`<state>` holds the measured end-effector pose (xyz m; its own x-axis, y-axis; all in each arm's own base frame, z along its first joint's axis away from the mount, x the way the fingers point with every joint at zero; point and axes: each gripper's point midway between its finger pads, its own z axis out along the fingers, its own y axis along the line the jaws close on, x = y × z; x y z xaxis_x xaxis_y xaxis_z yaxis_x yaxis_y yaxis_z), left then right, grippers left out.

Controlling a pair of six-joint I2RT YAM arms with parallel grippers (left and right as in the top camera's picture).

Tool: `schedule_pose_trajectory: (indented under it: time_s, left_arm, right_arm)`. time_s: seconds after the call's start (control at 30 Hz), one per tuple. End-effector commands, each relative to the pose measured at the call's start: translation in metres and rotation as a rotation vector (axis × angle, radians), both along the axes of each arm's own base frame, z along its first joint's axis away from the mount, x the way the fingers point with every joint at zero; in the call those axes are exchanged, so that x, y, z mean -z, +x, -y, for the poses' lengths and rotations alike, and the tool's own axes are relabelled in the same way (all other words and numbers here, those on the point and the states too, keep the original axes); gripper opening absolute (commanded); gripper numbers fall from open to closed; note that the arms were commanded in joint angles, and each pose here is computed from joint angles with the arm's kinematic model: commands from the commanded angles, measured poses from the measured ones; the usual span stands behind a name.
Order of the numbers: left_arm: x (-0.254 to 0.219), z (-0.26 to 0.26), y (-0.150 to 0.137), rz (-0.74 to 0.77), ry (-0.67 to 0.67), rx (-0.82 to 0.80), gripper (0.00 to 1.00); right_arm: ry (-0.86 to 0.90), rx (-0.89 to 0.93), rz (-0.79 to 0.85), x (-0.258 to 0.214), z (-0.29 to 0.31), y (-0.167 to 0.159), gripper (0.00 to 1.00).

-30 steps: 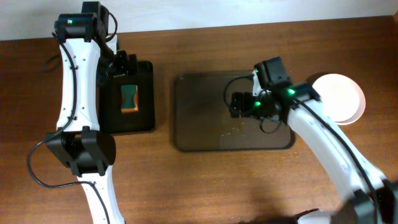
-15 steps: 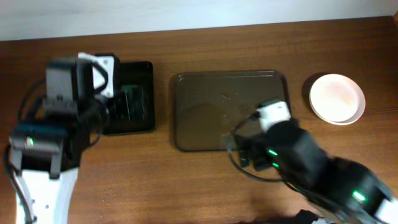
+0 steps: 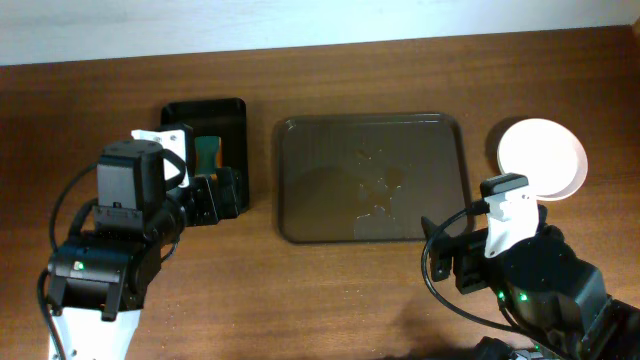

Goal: Clean dirty plates on tray and stack at the side

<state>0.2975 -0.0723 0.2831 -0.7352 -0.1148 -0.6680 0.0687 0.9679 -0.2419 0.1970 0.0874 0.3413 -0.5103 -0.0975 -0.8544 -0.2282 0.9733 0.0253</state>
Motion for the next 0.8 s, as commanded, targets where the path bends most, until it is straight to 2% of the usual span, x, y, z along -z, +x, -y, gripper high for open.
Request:
schedule_pose_trajectory:
  time_s: [0.0,0.23,0.33,0.43,0.63,0.77]
  left_arm:
    - [-0.001,-0.001,-0.001,0.007,0.000,-0.007,1.00]
    - [-0.001,-0.001,-0.001,0.007,0.000,-0.007,1.00]
    - [-0.001,-0.001,-0.001,0.007,0.000,-0.007,1.00]
    - [-0.001,-0.001,-0.001,0.007,0.000,-0.007,1.00]
    - [-0.001,-0.001,-0.001,0.007,0.000,-0.007,1.00]
    - [-0.001,-0.001,-0.001,0.007,0.000,-0.007,1.00]
  right_arm:
    - [-0.025,0.021,0.006,-0.002,0.007,0.000,0.98]
    - [-0.107,0.038,-0.106,0.029,0.023,-0.012,0.98]
    - [-0.074,0.134,-0.154,0.065,0.042,-0.012,0.98]
    - [0.077,0.284,-0.009,0.097,0.067,0.003,0.98]
    - [0.253,0.370,0.316,0.133,0.089,0.008,0.98]
    - [0.252,0.413,0.340,0.150,0.097,0.020,0.98]
